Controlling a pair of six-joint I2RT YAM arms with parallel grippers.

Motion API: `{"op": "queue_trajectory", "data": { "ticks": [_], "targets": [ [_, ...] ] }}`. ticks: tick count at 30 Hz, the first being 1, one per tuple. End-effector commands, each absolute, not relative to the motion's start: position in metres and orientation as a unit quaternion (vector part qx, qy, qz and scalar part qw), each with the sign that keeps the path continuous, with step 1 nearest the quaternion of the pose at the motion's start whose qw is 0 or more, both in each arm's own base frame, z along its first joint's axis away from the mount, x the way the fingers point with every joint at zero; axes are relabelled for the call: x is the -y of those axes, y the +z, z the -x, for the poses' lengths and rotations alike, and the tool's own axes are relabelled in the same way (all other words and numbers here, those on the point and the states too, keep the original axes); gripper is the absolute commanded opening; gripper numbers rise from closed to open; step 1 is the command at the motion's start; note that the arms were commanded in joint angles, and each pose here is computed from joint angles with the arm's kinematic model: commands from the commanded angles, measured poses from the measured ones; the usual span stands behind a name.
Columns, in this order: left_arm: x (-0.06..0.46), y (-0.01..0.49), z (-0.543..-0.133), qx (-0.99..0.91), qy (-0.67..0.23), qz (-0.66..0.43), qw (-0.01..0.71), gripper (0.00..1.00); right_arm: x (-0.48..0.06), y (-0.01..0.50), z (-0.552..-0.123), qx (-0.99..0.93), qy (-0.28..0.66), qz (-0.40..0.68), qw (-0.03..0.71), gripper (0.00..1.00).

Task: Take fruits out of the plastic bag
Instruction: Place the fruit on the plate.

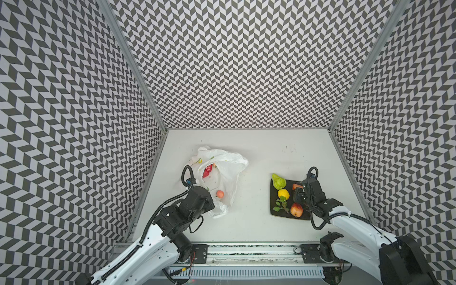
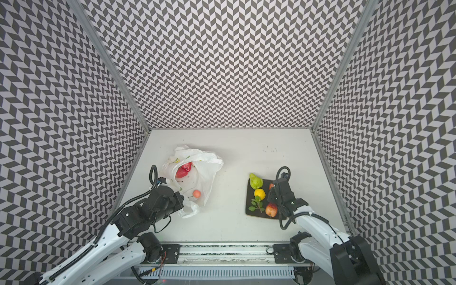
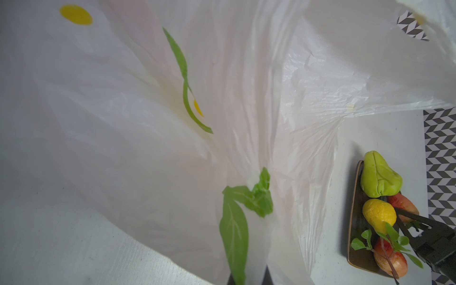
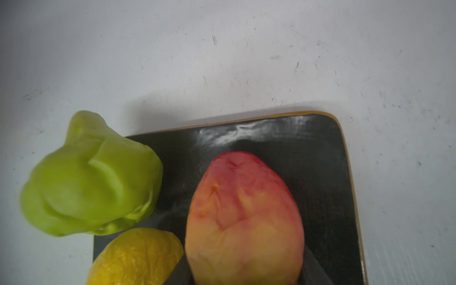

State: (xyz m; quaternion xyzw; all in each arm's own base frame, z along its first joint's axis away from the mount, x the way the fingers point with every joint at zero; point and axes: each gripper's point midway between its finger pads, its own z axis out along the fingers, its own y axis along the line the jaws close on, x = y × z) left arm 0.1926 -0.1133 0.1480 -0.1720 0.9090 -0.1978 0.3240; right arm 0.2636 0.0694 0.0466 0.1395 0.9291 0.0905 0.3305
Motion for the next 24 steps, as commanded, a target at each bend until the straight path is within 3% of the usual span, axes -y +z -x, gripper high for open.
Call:
{"op": "queue_trajectory", "data": {
  "ticks": [1,8,14,19,24],
  "targets": [
    [0.111,0.146,-0.195,-0.907,-0.193,0.178,0.33,0.0,-0.076,0.057,-0.279,-0.917,0.115,-0.146,0.352,0.47],
    [0.11,0.148,-0.195,-0.905,-0.193,0.179,0.334,0.0,-0.076,0.058,-0.279,-0.928,0.104,-0.141,0.33,0.66],
    [0.109,0.148,-0.195,-0.905,-0.193,0.179,0.335,0.0,-0.063,0.091,-0.281,-0.917,0.082,-0.15,0.361,0.79],
    [0.109,0.149,-0.196,-0.904,-0.193,0.18,0.336,0.0,-0.065,0.148,-0.288,-0.89,0.1,-0.125,0.428,0.79],
    [0.11,0.148,-0.196,-0.905,-0.192,0.18,0.334,0.0,-0.095,0.203,-0.295,-0.863,0.168,-0.051,0.473,0.72]
  ]
}}
